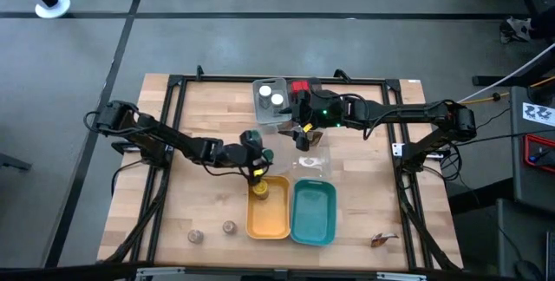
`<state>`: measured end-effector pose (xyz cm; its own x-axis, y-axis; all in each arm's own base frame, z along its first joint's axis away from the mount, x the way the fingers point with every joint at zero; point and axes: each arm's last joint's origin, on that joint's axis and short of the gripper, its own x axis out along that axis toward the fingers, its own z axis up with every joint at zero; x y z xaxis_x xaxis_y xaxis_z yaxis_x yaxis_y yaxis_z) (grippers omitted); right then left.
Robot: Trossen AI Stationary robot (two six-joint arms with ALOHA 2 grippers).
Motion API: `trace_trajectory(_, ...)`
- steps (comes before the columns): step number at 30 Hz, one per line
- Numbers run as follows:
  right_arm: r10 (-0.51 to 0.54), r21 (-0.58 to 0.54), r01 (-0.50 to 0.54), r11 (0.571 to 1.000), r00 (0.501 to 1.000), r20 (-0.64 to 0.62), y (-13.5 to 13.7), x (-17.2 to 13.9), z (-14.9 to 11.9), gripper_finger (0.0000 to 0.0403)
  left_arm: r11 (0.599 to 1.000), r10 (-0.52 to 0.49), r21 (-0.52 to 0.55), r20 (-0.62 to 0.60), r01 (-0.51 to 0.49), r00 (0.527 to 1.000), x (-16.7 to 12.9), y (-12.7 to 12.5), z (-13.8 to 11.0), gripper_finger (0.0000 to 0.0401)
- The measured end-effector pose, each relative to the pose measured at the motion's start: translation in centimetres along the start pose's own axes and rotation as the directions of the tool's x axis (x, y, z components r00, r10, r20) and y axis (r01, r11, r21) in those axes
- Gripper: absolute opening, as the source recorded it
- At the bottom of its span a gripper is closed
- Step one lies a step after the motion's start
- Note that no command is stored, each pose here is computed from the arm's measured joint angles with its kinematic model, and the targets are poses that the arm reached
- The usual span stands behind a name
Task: Sort spices by type
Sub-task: Put the green seasoning bottle into the left transparent bin
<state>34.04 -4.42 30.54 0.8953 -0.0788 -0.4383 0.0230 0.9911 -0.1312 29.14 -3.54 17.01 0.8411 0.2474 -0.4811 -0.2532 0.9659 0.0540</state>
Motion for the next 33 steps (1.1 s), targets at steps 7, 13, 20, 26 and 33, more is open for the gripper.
trace_trajectory(7, 0.0, 0.0, 0.0, 1.0, 1.0, 0.0, 0.0, 0.0, 0.0, 0.0308, 1.0, 0.011, -0.026, -0.049, -0.012, 0.999, 0.0, 0.1, -0.5, 0.0198)
trace_trajectory(13, 0.0, 0.0, 0.0, 1.0, 1.0, 0.0, 0.0, 0.0, 0.0, 0.0308, 1.0, 0.015, -0.022, -0.056, -0.016, 0.998, 0.1, 0.2, -0.6, 0.0197)
trace_trajectory(20, 0.114, 0.009, -0.114, 0.993, 0.993, -0.039, 0.4, 0.1, -0.5, 0.0308, 1.0, 0.021, 0.002, -0.088, -0.021, 0.996, 0.1, 0.2, -1.0, 0.0202)
trace_trajectory(26, 0.3, 0.04, -0.297, 0.954, 0.949, -0.097, 1.4, 2.0, -2.1, 0.0308, 1.0, 0.025, 0.012, -0.106, -0.024, 0.994, 0.1, 0.3, -1.1, 0.0201)
trace_trajectory(33, 0.326, 0.046, -0.323, 0.945, 0.936, -0.133, 2.4, 5.8, -4.1, 0.0308, 0.999, 0.025, 0.024, -0.106, -0.022, 0.994, 0.1, 0.3, -1.1, 0.0201)
